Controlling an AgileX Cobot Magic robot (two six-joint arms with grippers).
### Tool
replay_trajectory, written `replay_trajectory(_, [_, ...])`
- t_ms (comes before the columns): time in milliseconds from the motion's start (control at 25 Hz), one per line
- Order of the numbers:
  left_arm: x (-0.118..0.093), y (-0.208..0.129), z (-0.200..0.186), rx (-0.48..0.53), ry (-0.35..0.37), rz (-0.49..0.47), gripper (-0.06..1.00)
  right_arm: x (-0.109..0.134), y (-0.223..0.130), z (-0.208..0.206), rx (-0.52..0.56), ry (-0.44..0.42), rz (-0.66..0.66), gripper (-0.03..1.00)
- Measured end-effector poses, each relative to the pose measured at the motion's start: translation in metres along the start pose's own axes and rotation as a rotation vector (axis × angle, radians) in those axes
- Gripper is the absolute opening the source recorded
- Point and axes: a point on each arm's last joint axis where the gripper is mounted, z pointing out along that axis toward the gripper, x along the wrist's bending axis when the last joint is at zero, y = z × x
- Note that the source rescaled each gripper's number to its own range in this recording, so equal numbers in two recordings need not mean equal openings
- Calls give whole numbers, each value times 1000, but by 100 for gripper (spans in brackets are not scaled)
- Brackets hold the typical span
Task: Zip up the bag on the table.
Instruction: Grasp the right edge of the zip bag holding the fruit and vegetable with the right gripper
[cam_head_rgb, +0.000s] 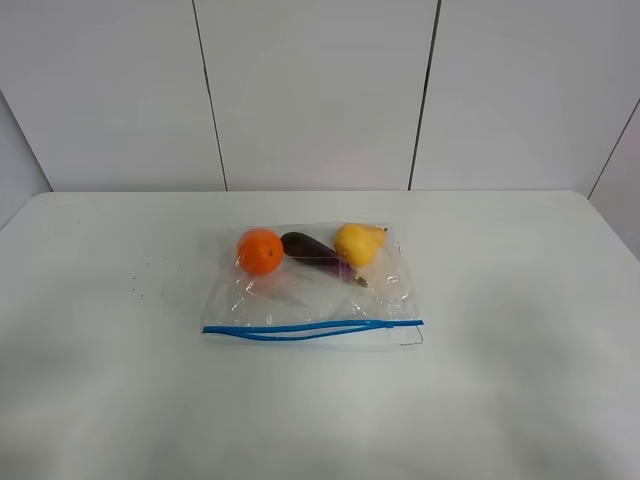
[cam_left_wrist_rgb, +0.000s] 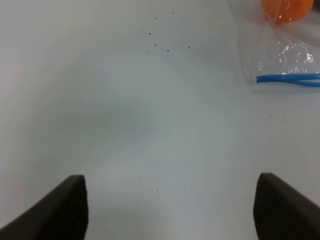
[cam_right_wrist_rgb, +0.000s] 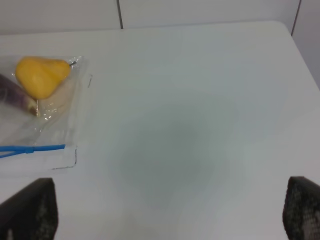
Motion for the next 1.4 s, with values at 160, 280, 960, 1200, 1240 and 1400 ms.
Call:
replay_trajectory(160, [0,0,0,0,0,0,97,0,0,0,0,0,0,100])
replay_trajectory(280, [0,0,0,0,0,0,97,0,0,0,0,0,0,100])
replay_trajectory(960, [0,0,0,0,0,0,97,7,79,88,493,64,77,100])
replay_trajectory(1200, [0,0,0,0,0,0,97,11,89,171,729,109,127,100])
replay_trajectory(1240, [0,0,0,0,0,0,97,11,87,186,760,118,130,100])
replay_trajectory(1400, [0,0,0,0,0,0,97,15,80,239,827,165,146,100])
